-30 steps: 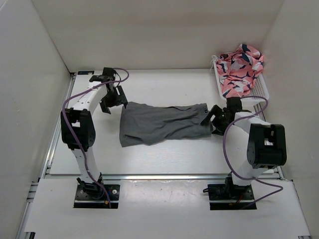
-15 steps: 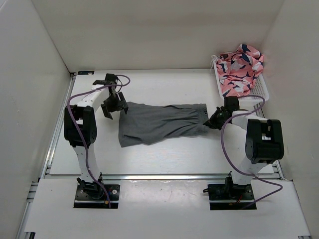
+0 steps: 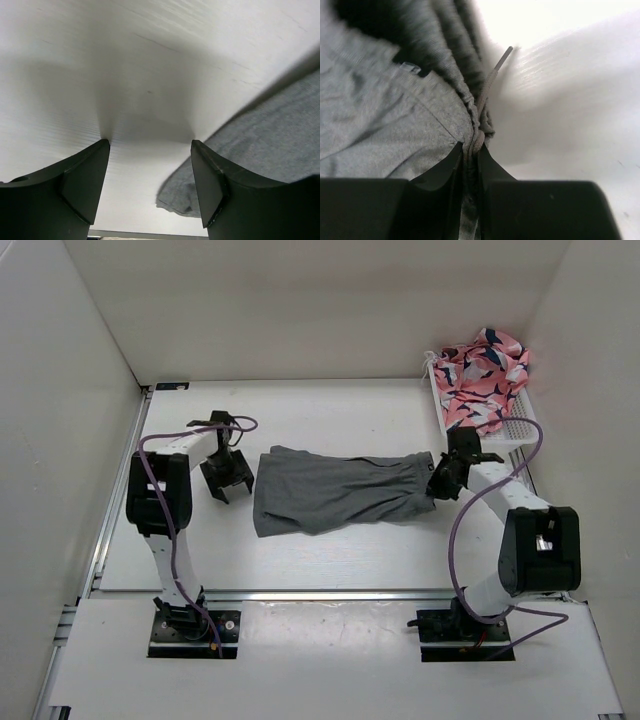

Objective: Fold and stack the shorts
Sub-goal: Fold the shorts

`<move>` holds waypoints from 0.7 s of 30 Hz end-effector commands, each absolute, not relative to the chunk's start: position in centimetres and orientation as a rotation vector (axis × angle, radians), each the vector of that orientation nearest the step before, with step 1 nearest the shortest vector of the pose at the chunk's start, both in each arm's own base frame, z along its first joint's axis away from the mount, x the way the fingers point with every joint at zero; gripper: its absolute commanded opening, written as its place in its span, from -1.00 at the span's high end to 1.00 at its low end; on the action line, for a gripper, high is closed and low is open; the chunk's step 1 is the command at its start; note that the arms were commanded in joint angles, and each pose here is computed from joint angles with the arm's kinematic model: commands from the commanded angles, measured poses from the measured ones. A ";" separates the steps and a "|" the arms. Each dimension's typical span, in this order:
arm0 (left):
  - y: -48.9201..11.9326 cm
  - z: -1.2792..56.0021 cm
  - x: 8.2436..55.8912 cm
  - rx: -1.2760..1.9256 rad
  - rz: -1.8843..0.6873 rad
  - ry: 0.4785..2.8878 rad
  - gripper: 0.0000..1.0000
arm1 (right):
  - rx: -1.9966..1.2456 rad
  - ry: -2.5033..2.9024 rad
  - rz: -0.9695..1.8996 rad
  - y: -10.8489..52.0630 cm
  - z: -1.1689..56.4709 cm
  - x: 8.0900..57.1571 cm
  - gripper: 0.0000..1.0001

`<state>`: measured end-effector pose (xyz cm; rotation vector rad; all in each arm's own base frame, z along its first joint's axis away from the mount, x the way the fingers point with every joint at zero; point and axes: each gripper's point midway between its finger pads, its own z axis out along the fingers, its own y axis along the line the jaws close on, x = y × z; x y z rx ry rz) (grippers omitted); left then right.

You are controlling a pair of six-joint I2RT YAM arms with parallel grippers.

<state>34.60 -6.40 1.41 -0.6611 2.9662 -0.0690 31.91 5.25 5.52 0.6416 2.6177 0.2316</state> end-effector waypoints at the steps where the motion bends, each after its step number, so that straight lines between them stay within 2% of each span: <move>1: -9.1 2.2 35.4 -0.627 -0.213 2.926 -0.53 | 0.513 2.534 0.081 4.8 9.6 33.3 1.00; 10: -11.4 2.1 35.2 -0.584 -0.270 2.938 -0.44 | 0.106 2.407 0.054 15.1 17.3 34.8 1.00; 17: -11.4 1.8 34.9 -0.586 -0.265 2.946 -0.41 | -0.158 2.333 0.109 25.2 20.5 34.5 1.00; 21: -11.4 2.1 35.0 -0.584 -0.270 2.938 -0.41 | -0.310 2.310 0.099 30.7 20.4 33.3 1.00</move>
